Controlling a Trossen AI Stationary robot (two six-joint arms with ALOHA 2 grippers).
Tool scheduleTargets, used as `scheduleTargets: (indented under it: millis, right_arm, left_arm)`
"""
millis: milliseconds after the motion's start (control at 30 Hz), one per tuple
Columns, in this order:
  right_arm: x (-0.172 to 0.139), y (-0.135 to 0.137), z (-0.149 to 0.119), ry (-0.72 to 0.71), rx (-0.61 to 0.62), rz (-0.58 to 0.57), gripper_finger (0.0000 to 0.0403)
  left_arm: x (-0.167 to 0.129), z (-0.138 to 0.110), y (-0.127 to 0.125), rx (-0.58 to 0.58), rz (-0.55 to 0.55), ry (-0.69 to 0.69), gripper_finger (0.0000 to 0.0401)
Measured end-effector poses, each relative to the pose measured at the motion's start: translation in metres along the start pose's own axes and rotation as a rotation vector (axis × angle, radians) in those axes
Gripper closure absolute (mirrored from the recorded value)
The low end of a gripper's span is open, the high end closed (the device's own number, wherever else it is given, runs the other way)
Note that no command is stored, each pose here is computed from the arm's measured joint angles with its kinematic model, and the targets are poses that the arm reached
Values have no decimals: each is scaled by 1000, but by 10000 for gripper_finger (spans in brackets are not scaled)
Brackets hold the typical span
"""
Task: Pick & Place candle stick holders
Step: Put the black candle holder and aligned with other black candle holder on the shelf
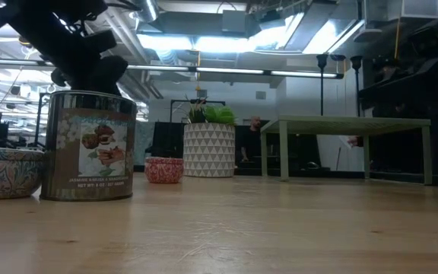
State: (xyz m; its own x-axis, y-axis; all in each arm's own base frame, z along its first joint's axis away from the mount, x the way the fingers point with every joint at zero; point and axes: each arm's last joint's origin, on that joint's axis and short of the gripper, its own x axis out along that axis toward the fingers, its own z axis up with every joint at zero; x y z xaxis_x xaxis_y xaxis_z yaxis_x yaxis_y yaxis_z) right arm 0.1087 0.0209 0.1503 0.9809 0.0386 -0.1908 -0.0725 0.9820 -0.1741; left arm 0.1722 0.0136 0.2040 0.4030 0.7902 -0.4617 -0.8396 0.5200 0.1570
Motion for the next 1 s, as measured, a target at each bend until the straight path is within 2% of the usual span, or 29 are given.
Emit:
scheduleTargets:
  millis: [133,400,733,1000]
  right_arm:
    - [0,0,0,0,0,0,199]
    - [0,0,0,0,0,2,199]
    - [0,0,0,0,0,2,199]
    - [0,0,0,0,0,2,199]
  left_arm:
    - [3,1,2,-19,11,10,275]
    - [5,2,1,-37,-45,53,384]
    - [5,2,1,-28,-45,50,391]
    - [5,11,-6,-11,-126,-5,391]
